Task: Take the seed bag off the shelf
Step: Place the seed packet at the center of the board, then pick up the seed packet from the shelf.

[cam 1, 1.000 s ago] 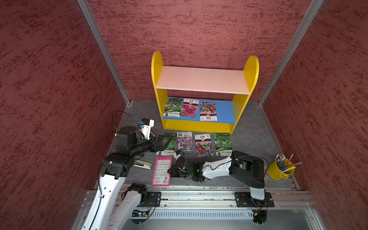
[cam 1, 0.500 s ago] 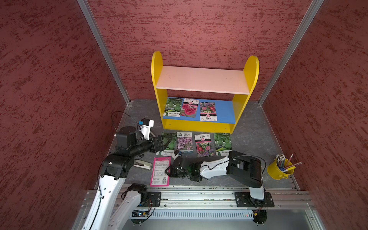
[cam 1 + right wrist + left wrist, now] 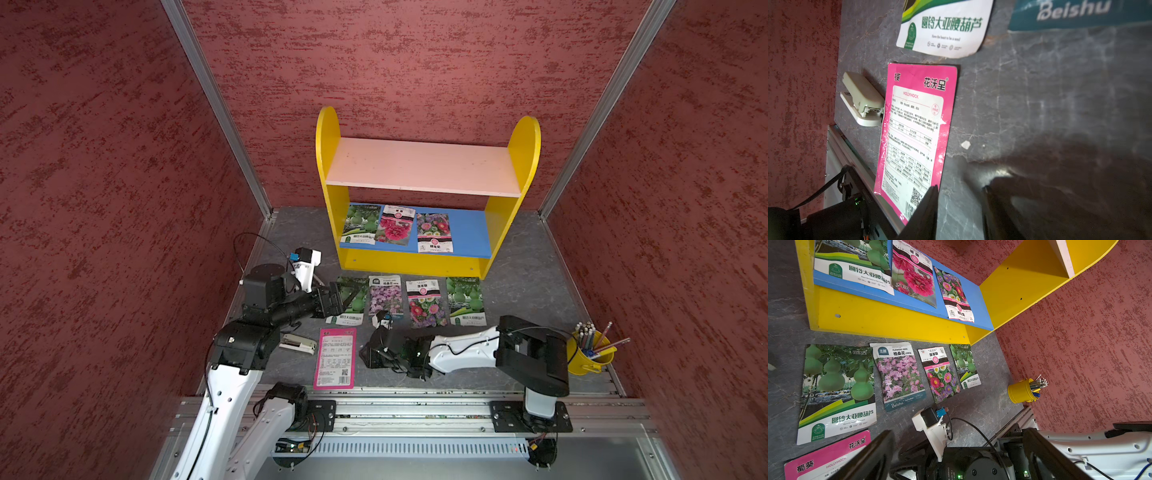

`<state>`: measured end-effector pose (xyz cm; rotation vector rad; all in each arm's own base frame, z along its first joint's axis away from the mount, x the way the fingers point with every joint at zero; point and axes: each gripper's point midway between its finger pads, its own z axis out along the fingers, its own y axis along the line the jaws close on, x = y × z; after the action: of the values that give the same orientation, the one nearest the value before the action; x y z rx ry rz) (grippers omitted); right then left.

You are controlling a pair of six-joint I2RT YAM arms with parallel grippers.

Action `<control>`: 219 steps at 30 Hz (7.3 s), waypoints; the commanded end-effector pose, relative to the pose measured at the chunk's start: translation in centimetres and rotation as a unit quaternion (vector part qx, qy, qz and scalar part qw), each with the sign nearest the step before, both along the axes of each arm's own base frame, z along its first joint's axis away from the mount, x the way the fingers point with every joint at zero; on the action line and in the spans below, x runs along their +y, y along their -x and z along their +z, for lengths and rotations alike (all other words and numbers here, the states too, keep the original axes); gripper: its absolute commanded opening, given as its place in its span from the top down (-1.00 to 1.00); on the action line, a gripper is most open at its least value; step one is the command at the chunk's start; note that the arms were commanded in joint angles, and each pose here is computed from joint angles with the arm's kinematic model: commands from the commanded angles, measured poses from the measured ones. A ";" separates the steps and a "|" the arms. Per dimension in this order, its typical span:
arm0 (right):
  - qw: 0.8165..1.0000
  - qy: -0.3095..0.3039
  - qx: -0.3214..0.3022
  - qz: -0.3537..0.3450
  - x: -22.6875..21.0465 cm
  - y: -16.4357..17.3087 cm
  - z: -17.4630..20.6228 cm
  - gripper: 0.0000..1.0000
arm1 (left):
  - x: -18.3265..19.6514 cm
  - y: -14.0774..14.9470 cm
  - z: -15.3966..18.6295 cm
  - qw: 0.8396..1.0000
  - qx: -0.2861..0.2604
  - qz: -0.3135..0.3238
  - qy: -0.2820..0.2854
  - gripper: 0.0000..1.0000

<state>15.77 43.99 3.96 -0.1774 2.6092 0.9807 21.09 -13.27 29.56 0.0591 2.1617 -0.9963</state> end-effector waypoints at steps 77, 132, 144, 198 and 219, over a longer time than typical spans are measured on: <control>0.906 0.261 -0.207 0.261 6.1 0.4 -2.4 -0.51 | 8.8 -2.2 2.5 0.983 0.008 0.184 0.019 -0.99; 0.924 0.229 -0.297 -0.072 -17.8 -27.1 19.3 -0.66 | -8.0 -2.7 -3.1 0.999 0.000 -0.051 0.003 -0.99; 0.921 0.241 -0.285 -0.114 -21.5 -34.0 18.2 -0.68 | -9.5 -1.9 -5.3 0.998 0.020 -0.062 0.007 -0.99; 0.948 0.135 -0.255 -0.138 -25.1 -24.3 20.9 -0.63 | -10.3 -2.8 -5.5 0.998 0.013 -0.069 -0.006 -0.99; 0.960 -0.068 -0.140 -0.233 -27.2 -23.4 15.3 -0.44 | -10.1 -2.2 -6.2 0.997 0.024 -0.067 0.006 -0.99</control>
<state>38.08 16.47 18.34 0.2624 2.2388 0.7801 23.43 -23.35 23.11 0.1726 2.2403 -1.0848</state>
